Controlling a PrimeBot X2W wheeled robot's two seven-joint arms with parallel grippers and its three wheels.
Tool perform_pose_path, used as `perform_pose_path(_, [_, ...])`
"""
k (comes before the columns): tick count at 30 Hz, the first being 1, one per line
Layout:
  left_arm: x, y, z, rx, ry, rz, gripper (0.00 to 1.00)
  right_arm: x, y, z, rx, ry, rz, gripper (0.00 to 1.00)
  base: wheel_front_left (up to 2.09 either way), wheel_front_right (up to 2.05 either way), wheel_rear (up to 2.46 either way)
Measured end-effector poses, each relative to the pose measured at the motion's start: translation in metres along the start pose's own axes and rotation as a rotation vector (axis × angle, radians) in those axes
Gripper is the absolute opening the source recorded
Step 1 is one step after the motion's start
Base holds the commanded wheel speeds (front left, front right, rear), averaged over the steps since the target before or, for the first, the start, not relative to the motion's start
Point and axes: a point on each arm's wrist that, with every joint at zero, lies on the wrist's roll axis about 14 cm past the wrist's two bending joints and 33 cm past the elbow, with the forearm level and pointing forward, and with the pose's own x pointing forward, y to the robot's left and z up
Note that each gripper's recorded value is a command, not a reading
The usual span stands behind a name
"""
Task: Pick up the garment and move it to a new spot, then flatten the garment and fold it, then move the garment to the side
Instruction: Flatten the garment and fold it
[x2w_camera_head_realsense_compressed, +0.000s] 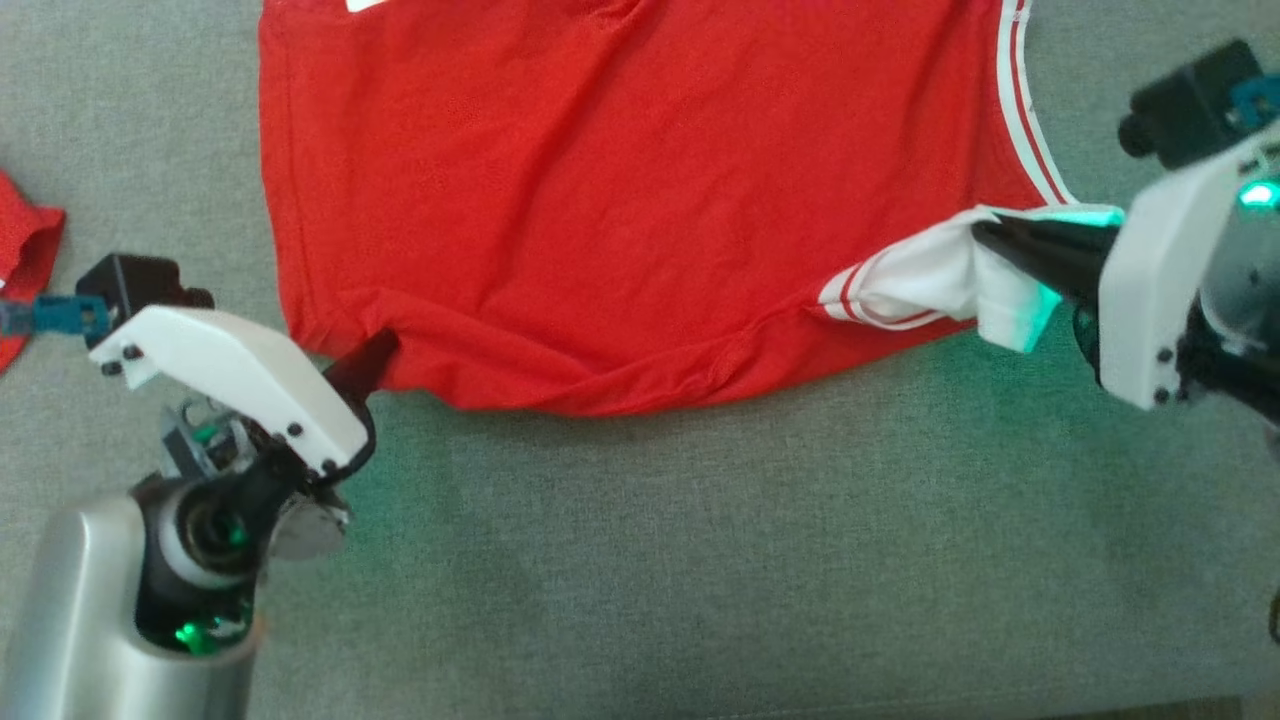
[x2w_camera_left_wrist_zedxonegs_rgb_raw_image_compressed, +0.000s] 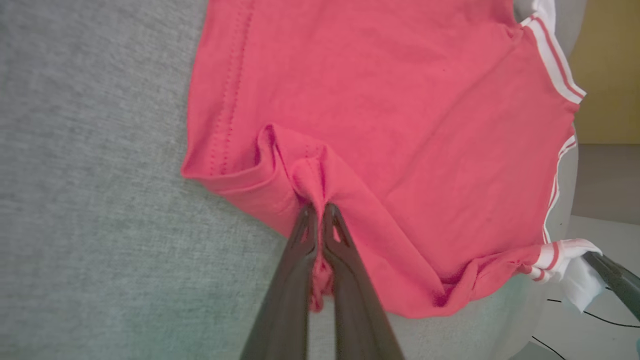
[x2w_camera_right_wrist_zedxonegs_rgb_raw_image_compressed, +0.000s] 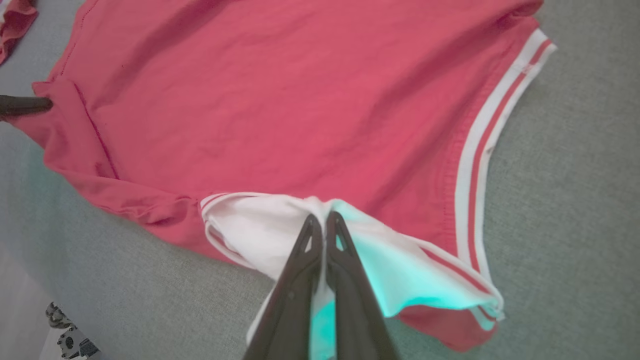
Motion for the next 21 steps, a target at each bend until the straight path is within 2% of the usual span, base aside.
perform_pose_path(5, [0.003, 0.003, 0.010, -0.044, 0.028, 0.023, 0.00, 0.010, -0.008, 0.009, -0.012, 0.020, -0.007, 0.00, 0.00, 0.00, 0.00])
perform_pose_path(8, [0.003, -0.001, 0.021, -0.069, 0.016, 0.019, 0.00, 0.014, -0.011, 0.024, -0.020, -0.028, -0.013, 0.00, 0.00, 0.00, 0.00])
perform_pose_path(9, [0.003, -0.001, 0.026, -0.093, 0.007, 0.019, 0.00, 0.015, -0.013, 0.030, -0.021, -0.054, -0.018, 0.29, 0.00, 0.00, 0.00])
perform_pose_path(10, [0.003, -0.001, 0.030, -0.110, -0.003, 0.023, 0.00, 0.015, -0.014, 0.036, -0.019, -0.080, -0.020, 0.86, 0.00, 0.00, 0.00])
perform_pose_path(11, [0.003, -0.001, 0.036, -0.131, -0.021, 0.026, 0.14, 0.016, -0.015, 0.041, -0.017, -0.106, -0.020, 1.00, 0.00, 0.00, 0.00])
perform_pose_path(12, [0.002, 0.000, 0.043, -0.157, -0.047, 0.026, 0.73, 0.016, -0.015, 0.046, -0.016, -0.135, -0.023, 1.00, 0.00, 0.00, 0.00])
perform_pose_path(13, [0.002, 0.000, 0.049, -0.171, -0.070, 0.025, 1.00, 0.016, -0.016, 0.050, -0.012, -0.158, -0.025, 1.00, 0.00, 0.00, 0.00])
perform_pose_path(19, [-0.006, -0.006, 0.068, -0.175, -0.159, -0.009, 1.00, 0.011, -0.017, 0.059, -0.006, -0.238, -0.031, 1.00, 0.00, 0.00, 0.00])
perform_pose_path(21, [-0.014, -0.014, 0.074, -0.128, -0.213, -0.041, 1.00, 0.004, -0.018, 0.062, -0.011, -0.277, -0.041, 1.00, 0.00, 0.00, 0.00])
